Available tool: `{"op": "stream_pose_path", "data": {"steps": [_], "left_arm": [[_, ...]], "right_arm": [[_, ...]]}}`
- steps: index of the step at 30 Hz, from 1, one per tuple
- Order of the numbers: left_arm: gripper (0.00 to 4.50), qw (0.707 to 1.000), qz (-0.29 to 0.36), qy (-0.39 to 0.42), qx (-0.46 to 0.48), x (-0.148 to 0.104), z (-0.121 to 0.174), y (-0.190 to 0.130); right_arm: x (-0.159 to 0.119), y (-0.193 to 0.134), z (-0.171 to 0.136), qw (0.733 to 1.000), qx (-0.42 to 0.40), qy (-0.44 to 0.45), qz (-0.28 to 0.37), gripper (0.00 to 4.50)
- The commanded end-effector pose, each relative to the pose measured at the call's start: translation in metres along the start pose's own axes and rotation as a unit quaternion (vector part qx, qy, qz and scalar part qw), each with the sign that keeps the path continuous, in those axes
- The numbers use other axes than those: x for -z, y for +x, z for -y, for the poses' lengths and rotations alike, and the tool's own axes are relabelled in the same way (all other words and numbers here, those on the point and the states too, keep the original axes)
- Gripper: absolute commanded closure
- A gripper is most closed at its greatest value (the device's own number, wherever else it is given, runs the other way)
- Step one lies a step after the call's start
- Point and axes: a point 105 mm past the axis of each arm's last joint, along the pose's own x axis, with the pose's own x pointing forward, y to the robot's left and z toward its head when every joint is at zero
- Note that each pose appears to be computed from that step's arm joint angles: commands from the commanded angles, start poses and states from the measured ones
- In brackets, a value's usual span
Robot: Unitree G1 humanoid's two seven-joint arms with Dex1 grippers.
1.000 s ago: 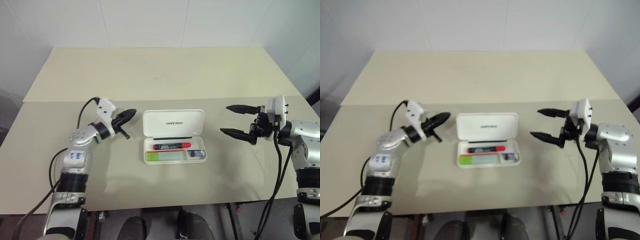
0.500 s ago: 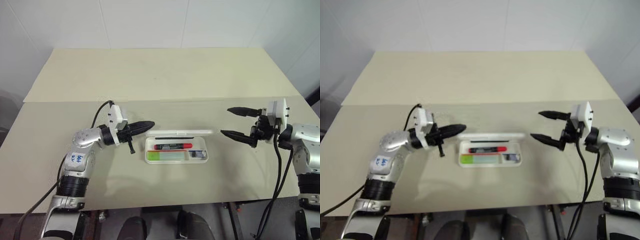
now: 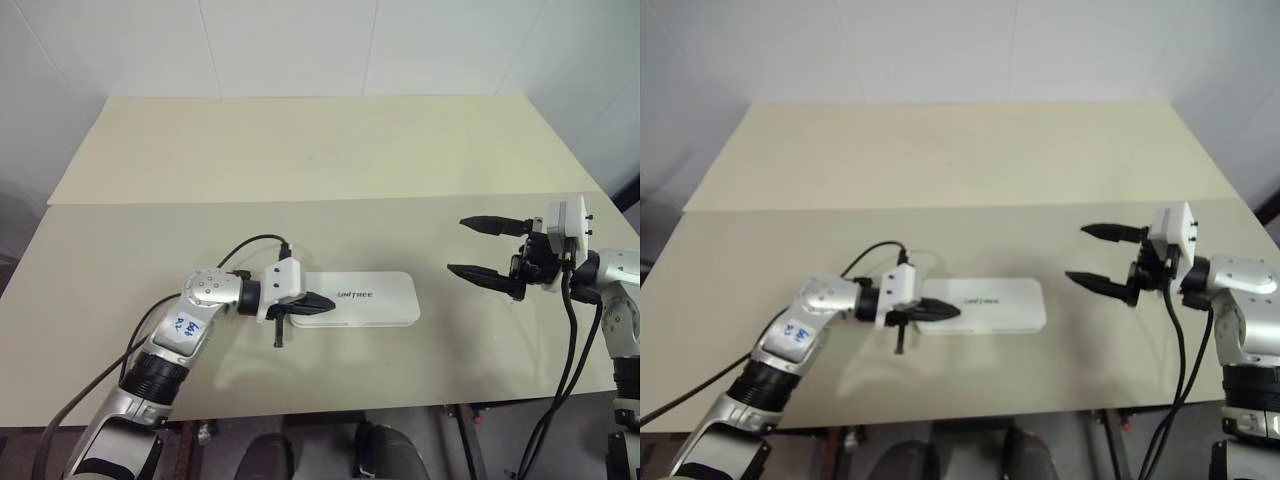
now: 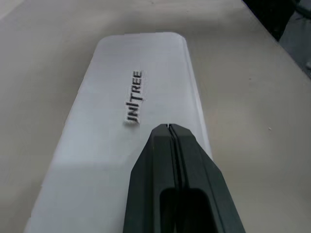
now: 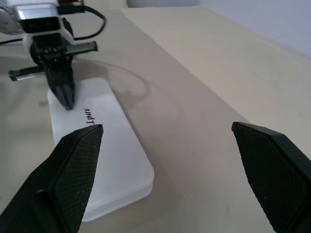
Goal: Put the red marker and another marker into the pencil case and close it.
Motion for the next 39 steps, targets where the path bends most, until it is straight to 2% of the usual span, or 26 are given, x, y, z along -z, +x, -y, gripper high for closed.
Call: {"op": "stream_pose_path", "data": {"steps": [1,8,12,15,19,21,23,26,32,37,39], "left_arm": [[4.46,1.0,-0.026,-0.011,0.002,0.004,0.006,0.013],[4.46,0.997,-0.055,-0.03,0.033,0.005,0.02,0.018],[4.46,0.998,0.006,-0.053,-0.023,-0.01,0.006,0.005],[4.46,0.994,0.054,-0.035,-0.091,-0.019,-0.013,-0.029],[4.46,0.989,0.067,-0.015,-0.13,-0.02,-0.023,-0.061],[4.46,0.982,0.077,-0.025,-0.172,-0.018,-0.029,-0.094],[4.46,0.979,0.08,-0.032,-0.184,-0.017,-0.026,-0.109],[3.83,0.978,0.094,-0.033,-0.185,-0.018,-0.014,-0.124],[1.77,0.971,0.118,-0.031,-0.208,-0.026,0.001,-0.132],[0.01,0.966,0.125,-0.024,-0.224,-0.031,0.002,-0.134],[0.01,0.965,0.122,-0.014,-0.233,-0.033,0.0,-0.134]], "right_arm": [[-0.031,0.005,-0.006,0.999,-0.003,-0.044,0.032,0.0],[-0.039,0.01,-0.016,0.998,-0.005,-0.044,0.044,0.0],[-0.032,0.008,-0.014,0.998,0.004,-0.033,0.044,0.0],[-0.022,0.005,-0.008,0.999,0.013,-0.022,0.041,0.0],[-0.014,0.002,-0.001,0.999,0.02,-0.015,0.041,0.0],[-0.005,-0.001,0.005,0.999,0.024,-0.011,0.035,0.0],[0.002,-0.002,0.009,0.999,0.027,-0.011,0.032,0.0],[0.01,-0.006,0.012,0.999,0.031,-0.008,0.028,0.0],[0.022,-0.011,0.014,0.999,0.032,-0.016,0.022,0.0],[0.027,-0.016,0.012,0.999,0.021,-0.02,0.014,0.0],[0.031,-0.02,0.013,0.999,0.027,-0.016,0.008,0.0]]}}
